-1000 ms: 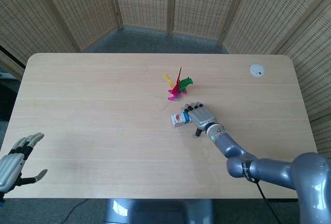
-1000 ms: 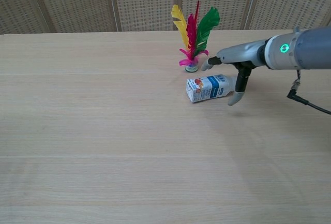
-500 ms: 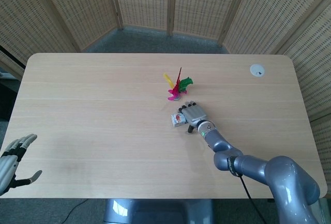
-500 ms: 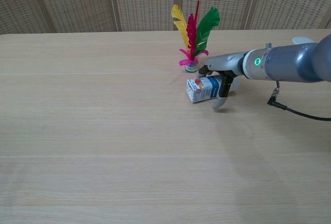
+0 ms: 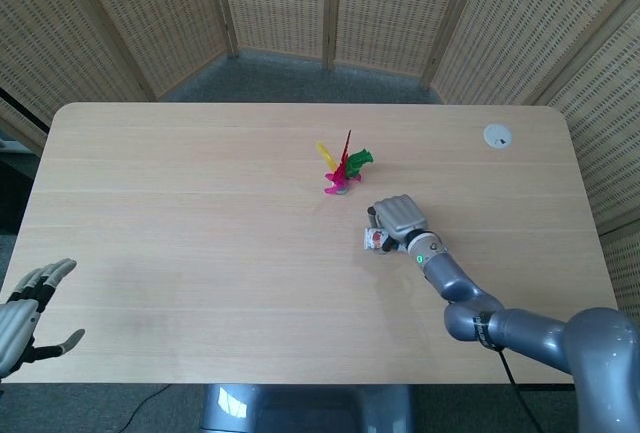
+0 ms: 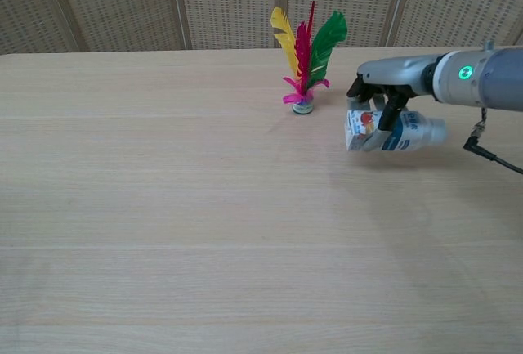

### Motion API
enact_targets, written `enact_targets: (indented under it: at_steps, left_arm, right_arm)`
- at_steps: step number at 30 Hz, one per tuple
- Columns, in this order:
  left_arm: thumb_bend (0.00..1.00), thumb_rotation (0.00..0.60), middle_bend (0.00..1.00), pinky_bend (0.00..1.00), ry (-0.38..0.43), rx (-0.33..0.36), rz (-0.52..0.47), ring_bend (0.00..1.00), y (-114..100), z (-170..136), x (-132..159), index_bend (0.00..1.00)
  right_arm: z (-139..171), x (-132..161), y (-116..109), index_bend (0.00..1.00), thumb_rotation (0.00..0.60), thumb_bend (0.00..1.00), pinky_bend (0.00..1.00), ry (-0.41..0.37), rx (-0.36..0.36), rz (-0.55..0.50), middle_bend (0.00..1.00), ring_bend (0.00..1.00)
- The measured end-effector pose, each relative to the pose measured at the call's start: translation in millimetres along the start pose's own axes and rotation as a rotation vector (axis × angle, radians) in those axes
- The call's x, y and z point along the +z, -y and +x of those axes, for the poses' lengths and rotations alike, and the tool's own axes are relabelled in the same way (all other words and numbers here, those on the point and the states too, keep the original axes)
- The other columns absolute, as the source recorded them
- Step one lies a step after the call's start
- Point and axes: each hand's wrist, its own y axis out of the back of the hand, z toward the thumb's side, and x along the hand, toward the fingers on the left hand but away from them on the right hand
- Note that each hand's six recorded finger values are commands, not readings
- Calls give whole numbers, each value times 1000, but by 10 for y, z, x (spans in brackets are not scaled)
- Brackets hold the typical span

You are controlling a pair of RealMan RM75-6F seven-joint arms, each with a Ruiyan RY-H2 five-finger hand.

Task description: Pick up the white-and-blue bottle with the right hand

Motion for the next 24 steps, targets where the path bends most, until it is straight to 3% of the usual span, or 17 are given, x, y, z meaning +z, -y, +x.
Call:
enact_targets:
  at_steps: [16,24]
  left_arm:
    - [318,600,0,0,44,-5,-7,0,40,-97,104,0]
    - [317,600,0,0,49,-7,-13,0,46,-136,96,0]
  right_arm:
    - [899,66,-890,811,600,159,674,-30,-157,57,1000,884]
    - [1128,56,-1049,811,600,159,674,-9,-197,71,1000,885]
